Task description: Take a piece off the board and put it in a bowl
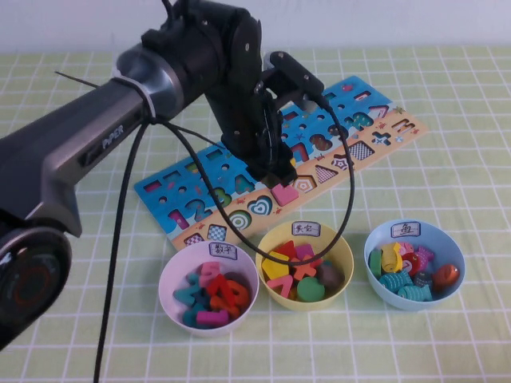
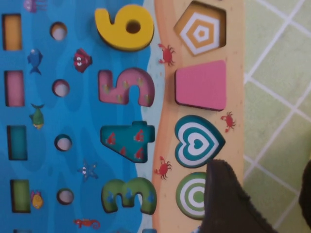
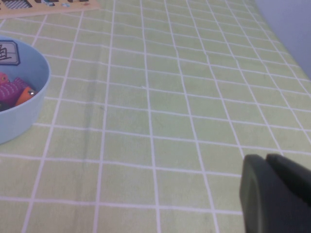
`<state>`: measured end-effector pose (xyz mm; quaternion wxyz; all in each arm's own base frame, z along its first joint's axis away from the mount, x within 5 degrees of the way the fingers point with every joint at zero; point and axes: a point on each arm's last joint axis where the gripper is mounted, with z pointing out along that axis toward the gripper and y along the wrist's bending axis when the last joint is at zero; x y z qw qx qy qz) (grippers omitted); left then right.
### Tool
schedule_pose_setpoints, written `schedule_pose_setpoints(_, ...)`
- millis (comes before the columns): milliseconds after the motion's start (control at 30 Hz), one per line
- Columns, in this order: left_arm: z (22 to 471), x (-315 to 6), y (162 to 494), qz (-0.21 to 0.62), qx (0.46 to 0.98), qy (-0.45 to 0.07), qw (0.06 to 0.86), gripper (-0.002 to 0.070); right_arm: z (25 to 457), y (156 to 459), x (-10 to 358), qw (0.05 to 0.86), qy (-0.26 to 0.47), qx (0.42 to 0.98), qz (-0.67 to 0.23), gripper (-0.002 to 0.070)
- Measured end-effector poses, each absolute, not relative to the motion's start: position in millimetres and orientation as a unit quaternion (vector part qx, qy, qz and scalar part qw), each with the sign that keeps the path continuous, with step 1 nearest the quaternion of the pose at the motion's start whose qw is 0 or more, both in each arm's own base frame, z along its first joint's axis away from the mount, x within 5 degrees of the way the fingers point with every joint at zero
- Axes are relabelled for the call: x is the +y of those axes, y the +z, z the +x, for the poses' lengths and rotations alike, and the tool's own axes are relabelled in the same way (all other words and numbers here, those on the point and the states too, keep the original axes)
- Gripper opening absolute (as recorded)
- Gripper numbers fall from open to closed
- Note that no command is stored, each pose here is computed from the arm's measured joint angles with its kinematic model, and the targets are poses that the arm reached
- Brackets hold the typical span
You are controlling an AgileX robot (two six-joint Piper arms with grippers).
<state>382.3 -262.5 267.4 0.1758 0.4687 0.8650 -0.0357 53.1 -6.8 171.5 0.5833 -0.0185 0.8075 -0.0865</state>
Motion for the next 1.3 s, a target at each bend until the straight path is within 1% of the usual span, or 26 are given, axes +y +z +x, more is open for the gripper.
schedule_pose_setpoints(100, 386, -264, 260, 0.471, 0.864, -0.032, 0.174, 0.0302, 53, 171, -7, 0.583, -0.086, 0.807, -0.018, -0.0017)
schedule_pose_setpoints(233, 389, -265, 259, 0.469, 0.862, -0.028, 0.189, 0.0313, 53, 171, -7, 0.583, -0.086, 0.807, -0.018, -0.0017)
schedule_pose_setpoints(300, 393, -267, 255, 0.466, 0.862, -0.025, 0.197, 0.0352, 53, 171, -7, 0.583, -0.086, 0.807, -0.018, -0.0017)
schedule_pose_setpoints(433, 399, -271, 243, 0.46, 0.863, -0.026, 0.206, 0.0482, 53, 171, -7, 0.583, -0.086, 0.807, -0.018, -0.0017)
schedule_pose_setpoints(533, 404, -275, 230, 0.456, 0.865, -0.03, 0.208, 0.0519, 53, 171, -7, 0.583, -0.086, 0.807, -0.018, -0.0017)
schedule_pose_setpoints(800, 413, -283, 201, 0.454, 0.865, -0.04, 0.209, 0.053, 53, 171, -7, 0.583, -0.086, 0.807, -0.018, -0.0017)
schedule_pose_setpoints(900, 414, -285, 197, 0.452, 0.864, -0.049, 0.214, 0.0511, 53, 171, -7, 0.583, -0.086, 0.807, -0.018, -0.0017)
schedule_pose_setpoints(1100, 416, -289, 186, 0.452, 0.865, -0.051, 0.213, 0.0447, 53, 171, -7, 0.583, -0.086, 0.807, -0.018, -0.0017)
schedule_pose_setpoints(1300, 417, -289, 185, 0.451, 0.865, -0.054, 0.215, 0.0435, 53, 171, -7, 0.583, -0.086, 0.807, -0.018, -0.0017)
